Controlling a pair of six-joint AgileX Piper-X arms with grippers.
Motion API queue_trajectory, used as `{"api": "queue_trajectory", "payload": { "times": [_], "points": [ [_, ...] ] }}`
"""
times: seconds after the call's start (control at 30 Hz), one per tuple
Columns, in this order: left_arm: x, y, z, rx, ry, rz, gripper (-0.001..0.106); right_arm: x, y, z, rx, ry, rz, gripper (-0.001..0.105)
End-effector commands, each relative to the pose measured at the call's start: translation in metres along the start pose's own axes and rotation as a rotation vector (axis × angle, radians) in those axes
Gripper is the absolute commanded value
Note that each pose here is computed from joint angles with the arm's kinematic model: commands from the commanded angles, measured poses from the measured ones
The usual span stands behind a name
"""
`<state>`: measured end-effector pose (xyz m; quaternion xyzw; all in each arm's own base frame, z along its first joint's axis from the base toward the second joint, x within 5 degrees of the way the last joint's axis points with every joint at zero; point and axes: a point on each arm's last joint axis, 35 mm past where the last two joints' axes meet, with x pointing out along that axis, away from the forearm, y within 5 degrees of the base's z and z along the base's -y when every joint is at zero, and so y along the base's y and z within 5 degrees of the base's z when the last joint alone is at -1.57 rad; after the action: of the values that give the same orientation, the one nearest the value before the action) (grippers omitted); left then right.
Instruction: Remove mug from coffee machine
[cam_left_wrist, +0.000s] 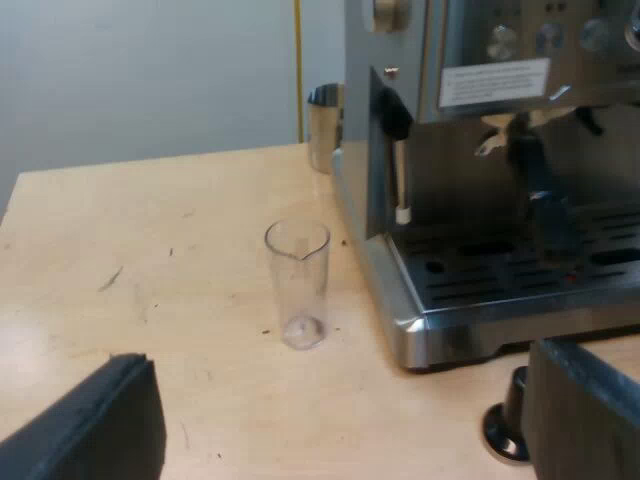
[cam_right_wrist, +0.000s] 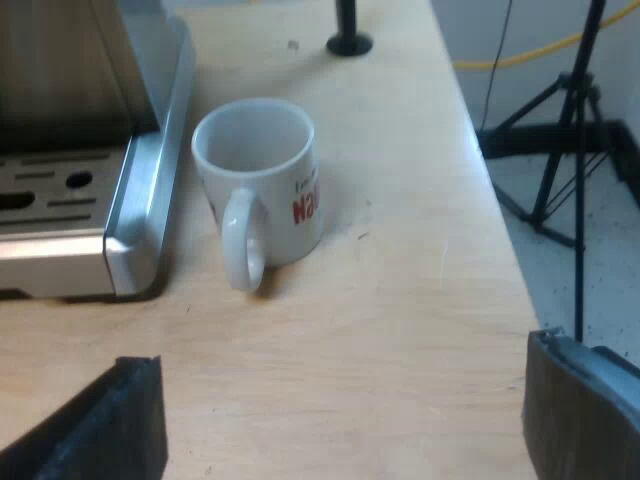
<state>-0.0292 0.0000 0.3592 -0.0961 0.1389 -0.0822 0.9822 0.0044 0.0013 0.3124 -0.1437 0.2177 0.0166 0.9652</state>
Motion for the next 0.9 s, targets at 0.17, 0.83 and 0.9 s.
{"api": "queue_trajectory", "payload": {
  "times": [0.17,0.83,0.9],
  "points": [
    [0.041,0.008,-0.015,-0.003,0.023,0.030,0.083,0.027,0.006,-0.019,0.001,0.089,0.053,0.074],
    [0.081,0.018,-0.051,-0.011,0.125,0.051,0.083,0.053,0.012,-0.043,0.006,0.172,0.082,0.074],
    [0.081,0.018,-0.051,-0.011,0.125,0.051,0.083,0.053,0.013,-0.043,0.006,0.174,0.082,0.074]
  ]
}}
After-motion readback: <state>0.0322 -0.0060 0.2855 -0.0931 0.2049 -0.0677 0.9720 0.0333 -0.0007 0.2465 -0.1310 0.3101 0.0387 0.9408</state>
